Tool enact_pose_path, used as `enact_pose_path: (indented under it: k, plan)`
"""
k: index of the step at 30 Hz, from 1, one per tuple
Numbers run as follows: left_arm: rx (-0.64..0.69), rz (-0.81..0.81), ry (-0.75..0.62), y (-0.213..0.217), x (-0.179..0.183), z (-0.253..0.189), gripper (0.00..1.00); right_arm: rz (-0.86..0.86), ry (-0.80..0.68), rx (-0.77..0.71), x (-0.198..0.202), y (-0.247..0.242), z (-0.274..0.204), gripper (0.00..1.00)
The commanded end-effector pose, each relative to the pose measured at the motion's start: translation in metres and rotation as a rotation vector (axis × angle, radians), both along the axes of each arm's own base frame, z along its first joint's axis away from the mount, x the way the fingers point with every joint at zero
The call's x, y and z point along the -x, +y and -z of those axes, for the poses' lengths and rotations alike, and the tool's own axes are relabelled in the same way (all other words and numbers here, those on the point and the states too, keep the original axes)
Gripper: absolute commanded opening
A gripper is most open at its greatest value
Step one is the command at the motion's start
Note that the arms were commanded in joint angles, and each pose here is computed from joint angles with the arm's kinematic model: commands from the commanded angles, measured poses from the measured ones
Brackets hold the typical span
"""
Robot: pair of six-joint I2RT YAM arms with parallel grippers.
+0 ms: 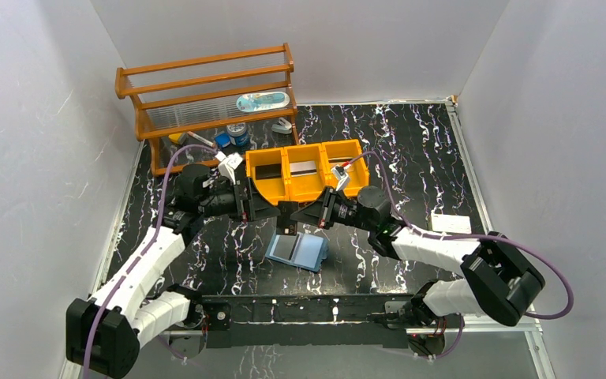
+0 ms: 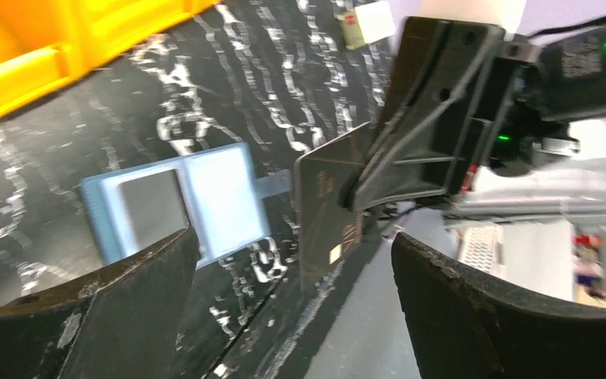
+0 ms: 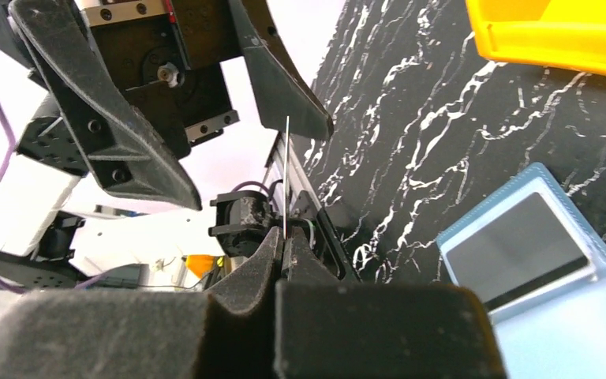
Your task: Take the credit cards out of the card holder
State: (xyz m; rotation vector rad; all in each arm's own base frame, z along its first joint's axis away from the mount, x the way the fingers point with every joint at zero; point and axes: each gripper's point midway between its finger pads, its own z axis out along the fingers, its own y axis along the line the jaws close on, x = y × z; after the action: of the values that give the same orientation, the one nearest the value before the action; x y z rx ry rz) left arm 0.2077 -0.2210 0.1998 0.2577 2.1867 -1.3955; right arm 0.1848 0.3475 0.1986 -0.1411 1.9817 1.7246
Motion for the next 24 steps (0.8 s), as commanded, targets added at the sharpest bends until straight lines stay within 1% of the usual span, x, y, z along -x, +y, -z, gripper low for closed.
enact_pose_path:
  k: [1, 4, 8, 11, 16, 19, 24]
  plan:
    - [-0.258, -0.17, -0.051, 0.038, -0.013, 0.02, 0.95, 0.073, -0.065, 0.04, -0.013, -0.005, -0.011, 0.0]
    - [-0.389, -0.287, -0.101, 0.064, -0.025, 0.021, 0.96, 0.09, -0.071, 0.079, -0.019, -0.006, -0.009, 0.0]
    - [-0.58, -0.545, -0.178, 0.115, -0.048, 0.013, 0.98, 0.119, -0.078, 0.227, -0.031, -0.008, 0.007, 0.0]
    - [-0.681, -0.685, -0.215, 0.144, -0.058, 0.008, 0.98, 0.148, -0.102, 0.311, -0.044, -0.009, 0.011, 0.0]
    - [-0.75, -0.776, -0.183, 0.164, -0.057, 0.029, 0.98, 0.153, -0.134, 0.395, -0.061, -0.001, 0.003, 0.0]
    - [-0.772, -0.823, -0.197, 0.174, -0.056, 0.02, 0.98, 0.17, -0.105, 0.45, -0.07, 0.004, 0.004, 0.0]
    - [-0.764, -0.807, -0.192, 0.17, -0.055, 0.026, 0.98, 0.218, -0.1, 0.499, -0.087, 0.015, -0.009, 0.0]
